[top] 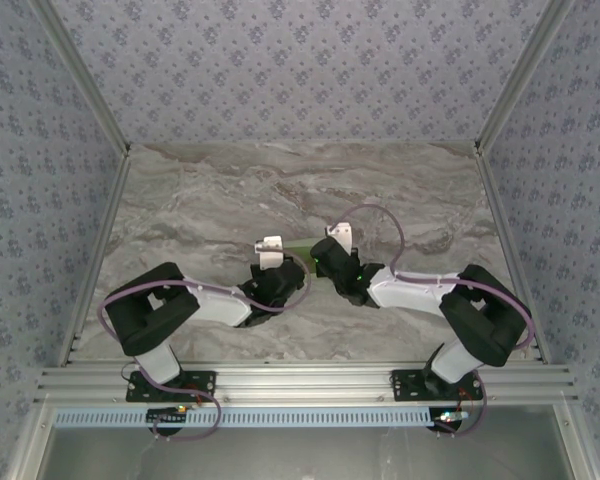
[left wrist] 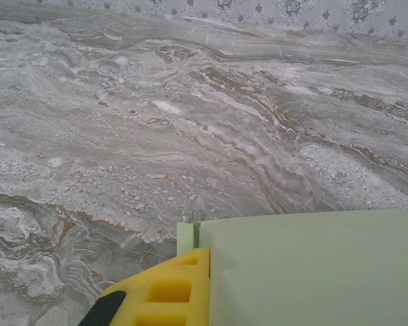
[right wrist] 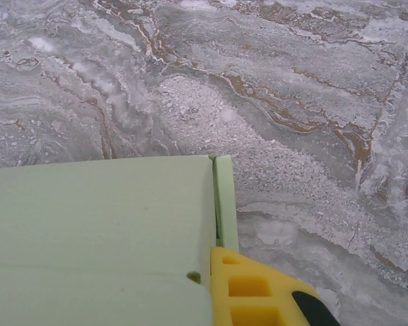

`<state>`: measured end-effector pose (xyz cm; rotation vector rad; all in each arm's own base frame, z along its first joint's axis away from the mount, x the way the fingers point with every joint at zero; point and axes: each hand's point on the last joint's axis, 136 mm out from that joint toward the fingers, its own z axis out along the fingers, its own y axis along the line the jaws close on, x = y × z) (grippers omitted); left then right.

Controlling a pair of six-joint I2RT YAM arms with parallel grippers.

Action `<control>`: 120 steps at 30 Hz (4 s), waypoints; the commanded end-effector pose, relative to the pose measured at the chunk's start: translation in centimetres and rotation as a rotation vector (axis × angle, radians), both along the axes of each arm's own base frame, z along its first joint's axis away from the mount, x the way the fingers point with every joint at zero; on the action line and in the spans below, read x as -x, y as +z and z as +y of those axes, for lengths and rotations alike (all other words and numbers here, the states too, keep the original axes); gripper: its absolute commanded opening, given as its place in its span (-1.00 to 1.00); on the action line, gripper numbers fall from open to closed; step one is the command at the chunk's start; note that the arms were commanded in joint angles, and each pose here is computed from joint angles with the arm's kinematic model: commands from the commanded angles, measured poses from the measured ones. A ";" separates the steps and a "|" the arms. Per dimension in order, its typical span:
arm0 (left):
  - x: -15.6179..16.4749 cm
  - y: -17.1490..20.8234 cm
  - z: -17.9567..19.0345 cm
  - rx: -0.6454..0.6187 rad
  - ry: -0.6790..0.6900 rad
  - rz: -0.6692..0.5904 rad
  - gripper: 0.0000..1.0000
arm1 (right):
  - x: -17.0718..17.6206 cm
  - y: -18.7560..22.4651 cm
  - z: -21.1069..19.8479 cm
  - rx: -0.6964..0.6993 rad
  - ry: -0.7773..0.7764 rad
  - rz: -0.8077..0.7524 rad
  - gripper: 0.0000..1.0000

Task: Fold the paper box

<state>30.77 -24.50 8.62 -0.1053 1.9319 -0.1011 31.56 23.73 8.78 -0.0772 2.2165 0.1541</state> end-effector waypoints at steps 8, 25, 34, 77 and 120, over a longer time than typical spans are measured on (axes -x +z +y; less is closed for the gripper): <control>2.7 -5.4 2.0 -0.206 -0.040 0.108 -1.00 | 2.0 -2.3 -1.0 0.079 0.021 0.024 -0.80; 2.6 -4.5 1.8 -0.248 -0.055 0.077 -1.00 | 3.0 0.6 -1.0 0.080 0.105 0.035 -0.37; 2.8 -4.1 1.4 -0.278 -0.070 0.063 -1.00 | 4.0 5.5 -2.0 0.037 0.195 0.030 -0.22; 3.1 -3.3 0.1 -0.232 -0.096 0.117 -1.00 | -1.9 1.5 0.7 0.019 0.252 0.373 -0.05; 5.0 -4.6 -1.8 -0.314 -0.127 0.137 -0.54 | 0.3 -2.0 -1.5 0.279 0.309 0.410 -0.08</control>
